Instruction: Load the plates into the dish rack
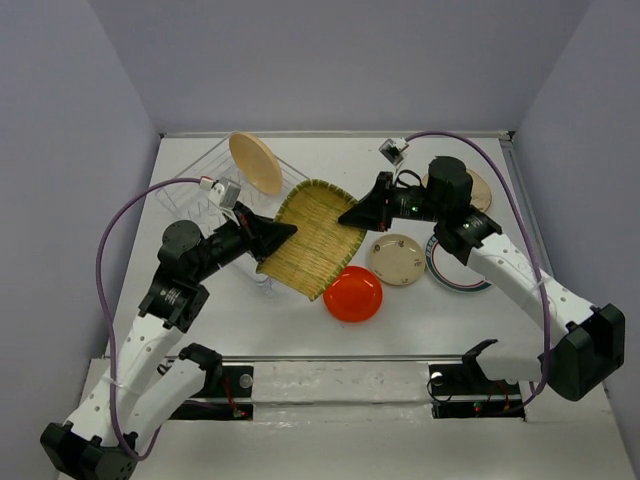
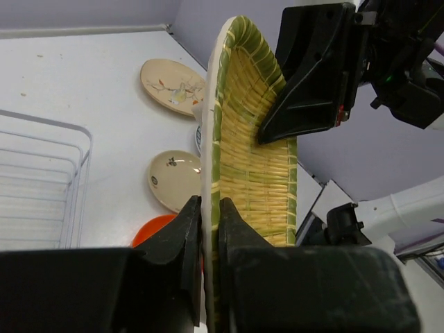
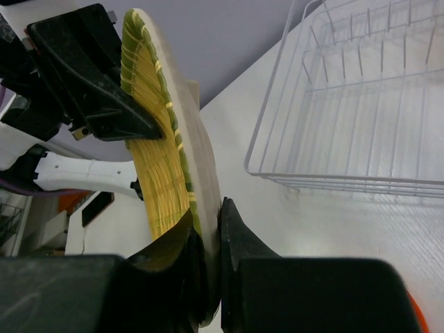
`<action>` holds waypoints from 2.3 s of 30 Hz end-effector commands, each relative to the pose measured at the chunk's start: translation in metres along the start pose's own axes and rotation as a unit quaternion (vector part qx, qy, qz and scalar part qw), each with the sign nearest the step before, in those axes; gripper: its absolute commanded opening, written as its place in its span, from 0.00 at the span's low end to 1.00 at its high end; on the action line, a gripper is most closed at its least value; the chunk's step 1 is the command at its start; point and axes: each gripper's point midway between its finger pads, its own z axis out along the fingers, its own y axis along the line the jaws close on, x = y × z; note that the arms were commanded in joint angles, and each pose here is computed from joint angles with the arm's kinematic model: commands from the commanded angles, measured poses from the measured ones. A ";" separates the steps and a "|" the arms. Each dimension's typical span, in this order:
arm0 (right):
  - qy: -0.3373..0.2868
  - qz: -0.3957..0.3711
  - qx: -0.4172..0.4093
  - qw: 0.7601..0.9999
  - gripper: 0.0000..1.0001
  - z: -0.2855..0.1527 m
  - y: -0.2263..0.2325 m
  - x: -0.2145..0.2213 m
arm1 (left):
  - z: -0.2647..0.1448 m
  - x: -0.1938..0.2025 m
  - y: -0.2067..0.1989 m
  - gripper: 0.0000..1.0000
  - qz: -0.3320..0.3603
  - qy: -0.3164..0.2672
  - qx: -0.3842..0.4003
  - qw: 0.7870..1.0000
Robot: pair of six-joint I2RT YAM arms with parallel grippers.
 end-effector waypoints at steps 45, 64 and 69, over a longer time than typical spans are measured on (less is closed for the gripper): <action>-0.150 -0.258 0.478 0.826 0.07 0.194 -0.169 -0.142 | -0.135 -0.082 0.064 0.99 0.135 -0.262 -0.328 0.898; -0.181 -0.348 0.483 0.783 0.07 0.226 -0.144 -0.140 | -0.131 -0.081 0.062 0.99 0.136 -0.257 -0.317 0.903; -0.174 -0.354 0.485 0.781 0.07 0.234 -0.156 -0.129 | -0.130 -0.080 0.061 0.99 0.135 -0.255 -0.313 0.905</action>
